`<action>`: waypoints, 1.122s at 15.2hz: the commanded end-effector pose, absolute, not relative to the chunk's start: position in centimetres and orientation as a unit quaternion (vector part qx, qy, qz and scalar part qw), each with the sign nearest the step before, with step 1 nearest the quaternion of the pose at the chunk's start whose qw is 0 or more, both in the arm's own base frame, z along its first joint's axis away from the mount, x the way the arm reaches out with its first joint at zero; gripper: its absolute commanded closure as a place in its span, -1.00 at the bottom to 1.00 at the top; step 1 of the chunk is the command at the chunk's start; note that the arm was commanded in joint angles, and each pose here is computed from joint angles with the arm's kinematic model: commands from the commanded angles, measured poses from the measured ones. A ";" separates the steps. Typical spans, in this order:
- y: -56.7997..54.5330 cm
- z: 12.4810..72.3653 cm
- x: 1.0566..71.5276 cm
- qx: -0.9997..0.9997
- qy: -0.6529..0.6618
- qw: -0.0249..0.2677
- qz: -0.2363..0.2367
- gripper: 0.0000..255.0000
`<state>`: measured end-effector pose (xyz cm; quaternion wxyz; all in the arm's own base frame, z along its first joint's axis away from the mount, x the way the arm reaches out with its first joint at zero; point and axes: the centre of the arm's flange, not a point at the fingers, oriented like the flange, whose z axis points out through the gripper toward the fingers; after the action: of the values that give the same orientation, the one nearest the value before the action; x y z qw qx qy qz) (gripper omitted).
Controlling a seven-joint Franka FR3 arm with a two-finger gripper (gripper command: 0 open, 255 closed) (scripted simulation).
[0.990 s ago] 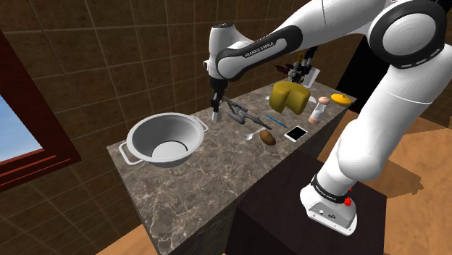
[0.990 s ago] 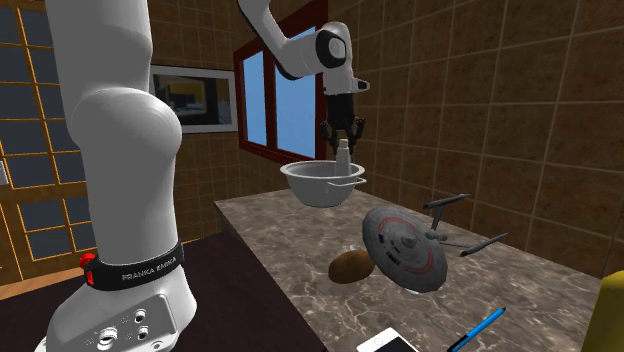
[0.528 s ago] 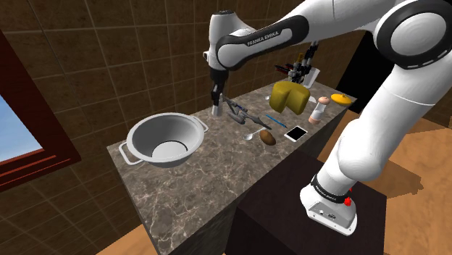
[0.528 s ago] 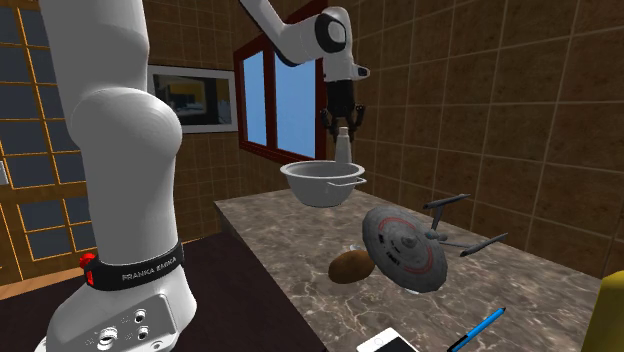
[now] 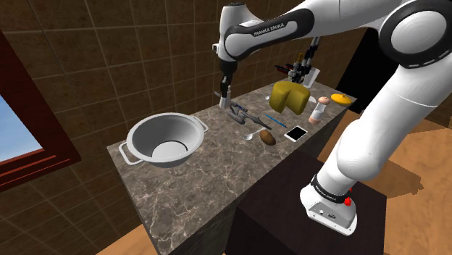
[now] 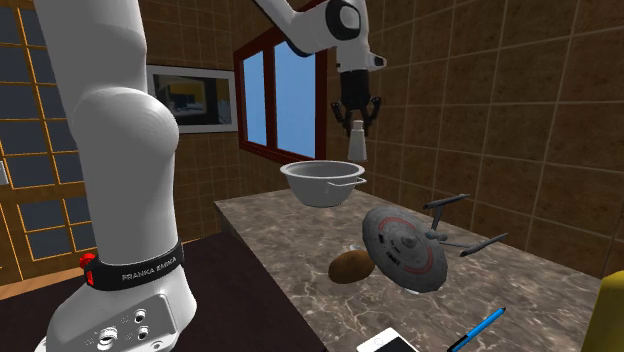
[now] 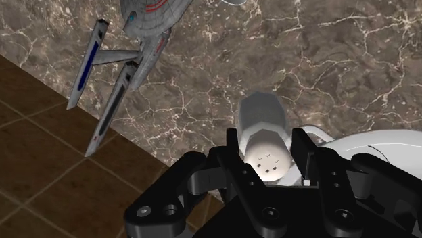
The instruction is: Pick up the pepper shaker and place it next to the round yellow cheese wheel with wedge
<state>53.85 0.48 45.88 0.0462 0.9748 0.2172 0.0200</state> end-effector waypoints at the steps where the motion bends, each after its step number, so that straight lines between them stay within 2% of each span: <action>1: -2.2 45.8 54.0 0.975 0.218 0.046 0.020 1.00; 17: -23.3 45.8 54.2 0.975 0.218 0.046 0.020 1.00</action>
<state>54.12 -21.88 45.92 0.0460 0.9749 0.2171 0.0200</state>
